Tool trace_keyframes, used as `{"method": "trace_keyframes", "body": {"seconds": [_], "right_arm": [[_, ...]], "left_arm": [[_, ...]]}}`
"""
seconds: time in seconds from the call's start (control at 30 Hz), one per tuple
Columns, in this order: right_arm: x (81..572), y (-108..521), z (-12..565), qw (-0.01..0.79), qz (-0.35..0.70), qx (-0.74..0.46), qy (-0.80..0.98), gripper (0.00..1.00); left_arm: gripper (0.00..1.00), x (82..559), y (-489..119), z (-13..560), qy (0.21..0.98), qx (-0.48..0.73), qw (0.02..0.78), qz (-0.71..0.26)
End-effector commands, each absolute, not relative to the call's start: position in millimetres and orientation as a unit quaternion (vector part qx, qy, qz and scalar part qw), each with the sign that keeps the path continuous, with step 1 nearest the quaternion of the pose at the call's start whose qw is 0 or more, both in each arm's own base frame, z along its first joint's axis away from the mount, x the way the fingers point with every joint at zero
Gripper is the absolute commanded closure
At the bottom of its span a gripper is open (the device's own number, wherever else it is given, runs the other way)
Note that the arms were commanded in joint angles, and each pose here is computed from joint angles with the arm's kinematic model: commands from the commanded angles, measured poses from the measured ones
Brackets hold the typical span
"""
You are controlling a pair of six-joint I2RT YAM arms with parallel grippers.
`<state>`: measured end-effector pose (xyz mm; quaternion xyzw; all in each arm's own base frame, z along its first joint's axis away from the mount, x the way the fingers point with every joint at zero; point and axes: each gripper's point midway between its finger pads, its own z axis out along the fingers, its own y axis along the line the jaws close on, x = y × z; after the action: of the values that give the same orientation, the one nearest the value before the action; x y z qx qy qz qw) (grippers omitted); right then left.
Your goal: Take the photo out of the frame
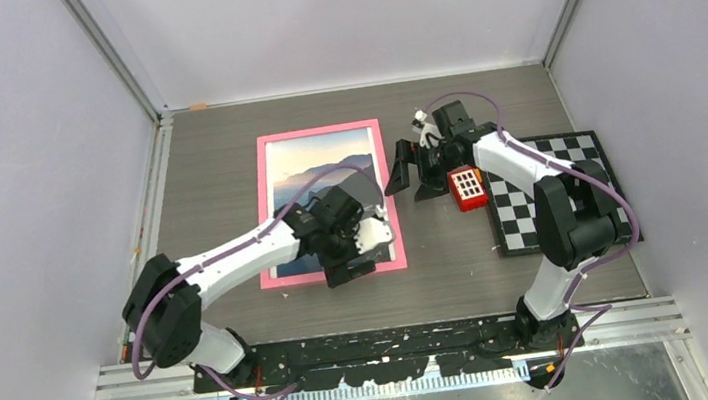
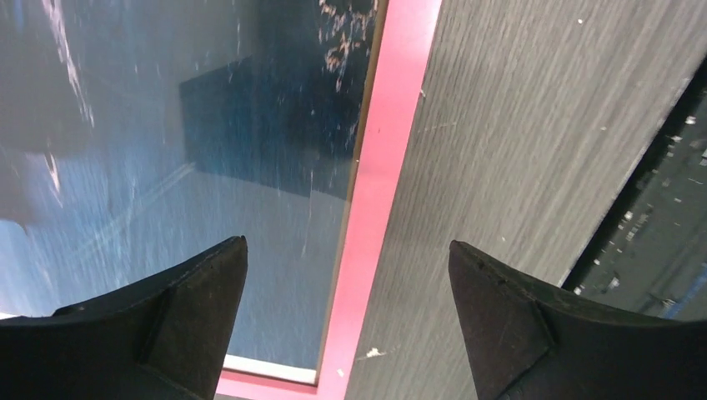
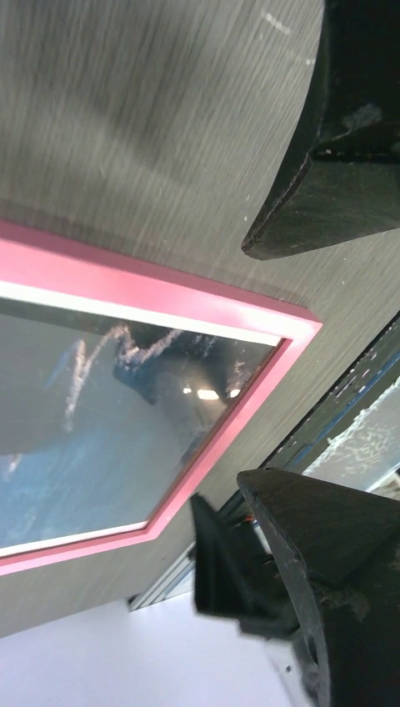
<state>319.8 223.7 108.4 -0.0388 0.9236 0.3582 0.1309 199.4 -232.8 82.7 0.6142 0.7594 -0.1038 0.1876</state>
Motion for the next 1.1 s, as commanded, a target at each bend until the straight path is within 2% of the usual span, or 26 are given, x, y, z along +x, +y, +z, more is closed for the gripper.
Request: {"method": "trace_keyframes", "body": {"seconds": [0.0,0.37,0.57,0.7,0.8,0.87,1.07], "right_arm": [[337,217,113,0.154,0.359,-0.002,0.921,0.01],[324,209,101,0.141,0.361,0.014,0.922,0.01],[319,208,93,0.130,0.364,0.024,0.922,0.01],[319,212,88,0.119,0.376,0.035,0.918,0.01],[318,215,85,0.111,0.384,0.040,0.916,0.02],[317,217,83,0.103,0.388,0.042,0.915,0.02],[315,221,75,0.083,0.399,0.047,0.912,0.02]], "left_arm": [[0.10,215,-249,78,0.733,0.645,0.216,-0.033],[0.22,215,-266,38,0.706,0.685,0.175,0.038],[0.48,201,-263,28,0.701,0.699,0.141,0.035],[0.75,193,-266,46,0.711,0.691,0.133,0.009],[0.88,191,-266,57,0.716,0.685,0.136,-0.004],[0.99,192,-264,63,0.720,0.681,0.133,-0.005],[1.00,205,-264,96,0.742,0.652,0.154,-0.036]]}}
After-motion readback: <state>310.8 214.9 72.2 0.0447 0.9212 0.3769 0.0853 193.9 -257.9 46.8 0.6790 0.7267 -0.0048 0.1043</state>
